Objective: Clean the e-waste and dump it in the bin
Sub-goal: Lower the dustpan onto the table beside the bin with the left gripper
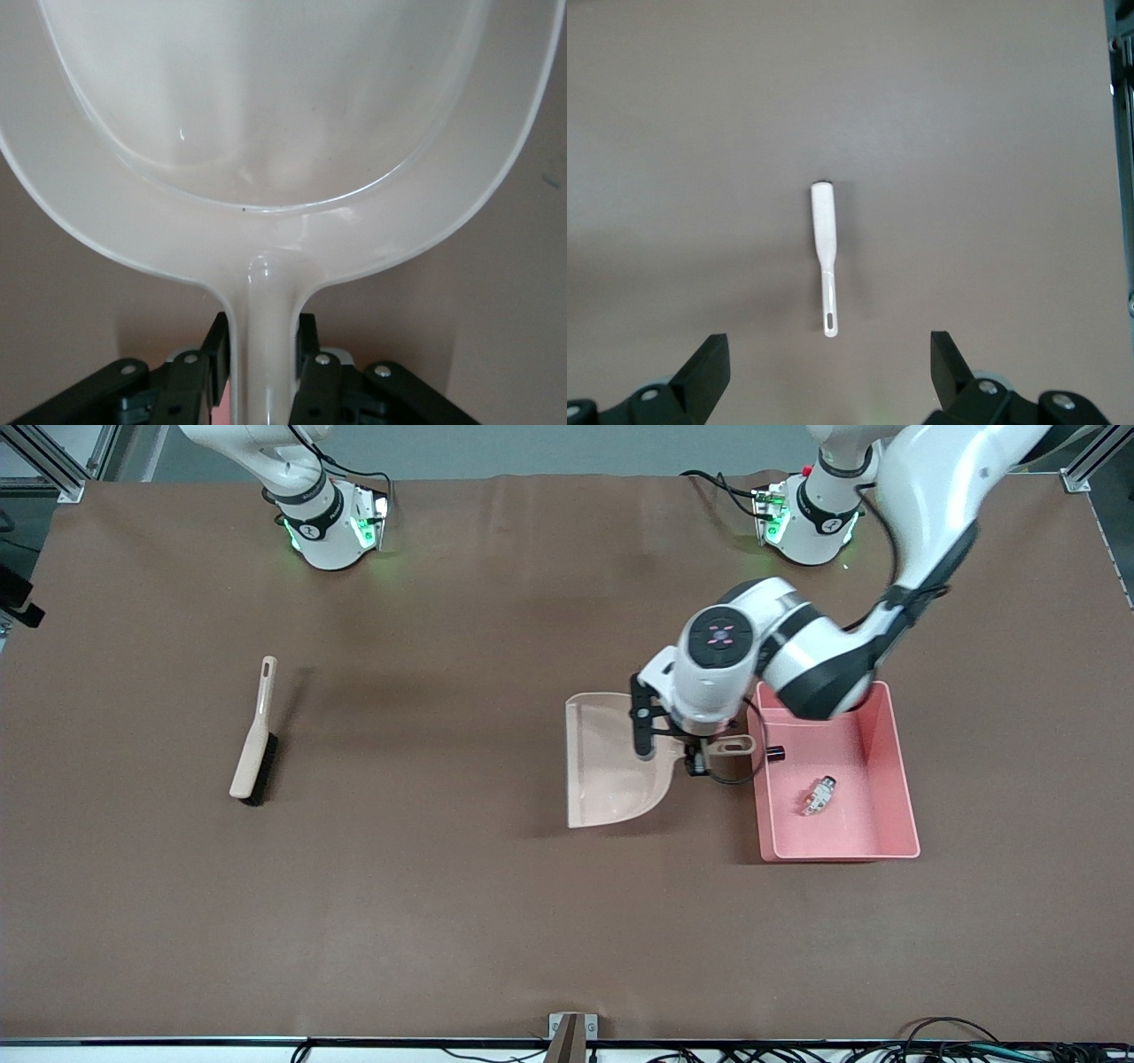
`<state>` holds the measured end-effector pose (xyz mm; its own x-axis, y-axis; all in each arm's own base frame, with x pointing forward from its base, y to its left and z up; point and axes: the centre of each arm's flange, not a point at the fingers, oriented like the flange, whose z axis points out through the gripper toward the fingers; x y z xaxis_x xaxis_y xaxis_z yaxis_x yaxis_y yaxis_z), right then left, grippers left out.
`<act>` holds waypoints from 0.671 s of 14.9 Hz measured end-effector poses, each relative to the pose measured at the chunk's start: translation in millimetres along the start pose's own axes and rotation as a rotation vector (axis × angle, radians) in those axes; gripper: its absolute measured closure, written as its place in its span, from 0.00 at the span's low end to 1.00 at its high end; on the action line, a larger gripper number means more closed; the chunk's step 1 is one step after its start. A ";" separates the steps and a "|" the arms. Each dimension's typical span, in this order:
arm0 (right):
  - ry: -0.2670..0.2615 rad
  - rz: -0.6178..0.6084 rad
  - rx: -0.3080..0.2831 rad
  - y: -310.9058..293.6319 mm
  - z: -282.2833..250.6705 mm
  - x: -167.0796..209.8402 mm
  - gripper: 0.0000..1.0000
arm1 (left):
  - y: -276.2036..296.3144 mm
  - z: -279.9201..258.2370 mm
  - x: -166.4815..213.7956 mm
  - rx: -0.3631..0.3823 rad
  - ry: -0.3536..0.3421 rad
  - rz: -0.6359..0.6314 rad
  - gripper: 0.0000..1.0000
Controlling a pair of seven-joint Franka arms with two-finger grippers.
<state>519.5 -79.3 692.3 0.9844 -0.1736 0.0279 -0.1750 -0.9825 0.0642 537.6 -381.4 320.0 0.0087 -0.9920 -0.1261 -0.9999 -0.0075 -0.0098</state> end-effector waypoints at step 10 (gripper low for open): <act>-0.129 -0.018 -0.006 -4.4 9.3 -12.1 0.00 | 24.1 77.9 35.6 0.009 -0.139 0.007 0.66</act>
<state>508.5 -73.6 682.4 0.9812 -0.1636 -0.1019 -0.1570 -0.9852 0.0694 514.5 -407.1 238.0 0.0037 -0.9649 -0.2627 -0.9999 0.0008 -0.0168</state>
